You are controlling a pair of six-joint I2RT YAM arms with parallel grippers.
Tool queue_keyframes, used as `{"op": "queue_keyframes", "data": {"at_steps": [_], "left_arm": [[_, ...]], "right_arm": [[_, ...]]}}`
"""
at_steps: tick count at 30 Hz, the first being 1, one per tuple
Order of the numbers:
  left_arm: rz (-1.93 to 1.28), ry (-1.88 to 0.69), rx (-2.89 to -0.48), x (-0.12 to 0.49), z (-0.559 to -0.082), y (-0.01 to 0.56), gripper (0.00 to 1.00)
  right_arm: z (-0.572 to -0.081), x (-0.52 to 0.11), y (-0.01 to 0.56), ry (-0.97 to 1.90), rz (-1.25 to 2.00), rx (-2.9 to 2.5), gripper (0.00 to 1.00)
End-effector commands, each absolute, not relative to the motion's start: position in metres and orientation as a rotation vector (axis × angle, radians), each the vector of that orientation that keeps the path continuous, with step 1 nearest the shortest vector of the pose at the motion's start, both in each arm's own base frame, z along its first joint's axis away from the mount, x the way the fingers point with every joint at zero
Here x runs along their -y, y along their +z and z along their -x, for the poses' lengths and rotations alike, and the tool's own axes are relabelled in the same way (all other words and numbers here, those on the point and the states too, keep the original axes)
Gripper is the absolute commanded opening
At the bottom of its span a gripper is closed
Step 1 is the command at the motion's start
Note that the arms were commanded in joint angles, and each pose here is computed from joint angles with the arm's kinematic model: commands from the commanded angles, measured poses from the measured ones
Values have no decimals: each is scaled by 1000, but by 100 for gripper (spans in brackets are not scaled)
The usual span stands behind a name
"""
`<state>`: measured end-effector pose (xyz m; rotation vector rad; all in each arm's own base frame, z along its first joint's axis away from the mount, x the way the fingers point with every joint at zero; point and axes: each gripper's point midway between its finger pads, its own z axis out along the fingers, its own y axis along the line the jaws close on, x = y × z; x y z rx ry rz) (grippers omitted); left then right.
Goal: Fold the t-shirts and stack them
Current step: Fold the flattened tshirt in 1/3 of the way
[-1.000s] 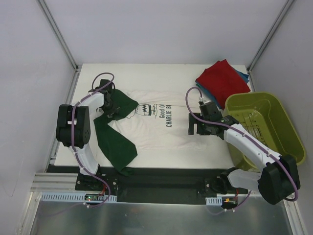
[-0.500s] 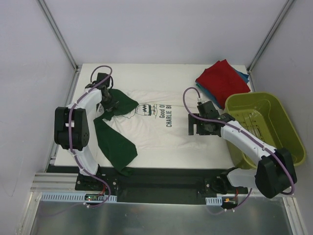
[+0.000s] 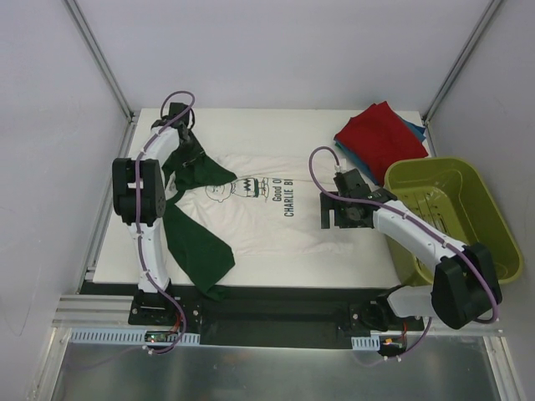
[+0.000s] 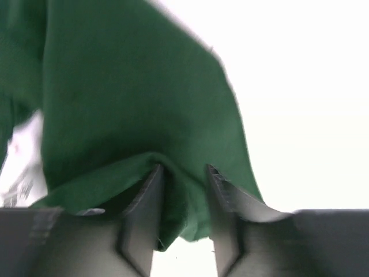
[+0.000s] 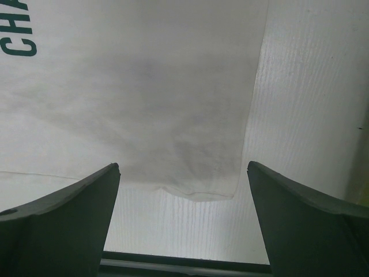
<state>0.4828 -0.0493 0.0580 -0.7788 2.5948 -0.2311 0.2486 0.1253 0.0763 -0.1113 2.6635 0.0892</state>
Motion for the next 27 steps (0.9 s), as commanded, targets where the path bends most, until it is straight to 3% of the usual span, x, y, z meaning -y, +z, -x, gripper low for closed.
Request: {"op": "queue_keyframes", "data": {"at_steps": [1,6,10,11,16,20,24,27], "left_arm": [[702,-226,-2534,45,-514,85,55],[688,-245,-2483,44,-505,124,75],[724,-177,-2464,33,-467,139,89],[729,-180,-2430,31,-456,156,90],[871,-123,-2468,24,-402,128,94],[851,-220,-2535,40,-397,112,79],[868,-209,-2559,40,-402,94,52],[865,-237,-2599,46,-413,81,49]], "right_arm": [[-258,-127,89,83,112,-2628,97],[-255,-124,94,85,94,-2610,97],[-253,-119,95,64,85,-2596,97],[-252,-117,94,59,85,-2597,97],[-251,-119,91,68,81,-2601,97],[-250,-119,83,57,72,-2622,97],[-249,-122,83,76,74,-2624,97],[-250,-121,84,70,74,-2618,97]]}}
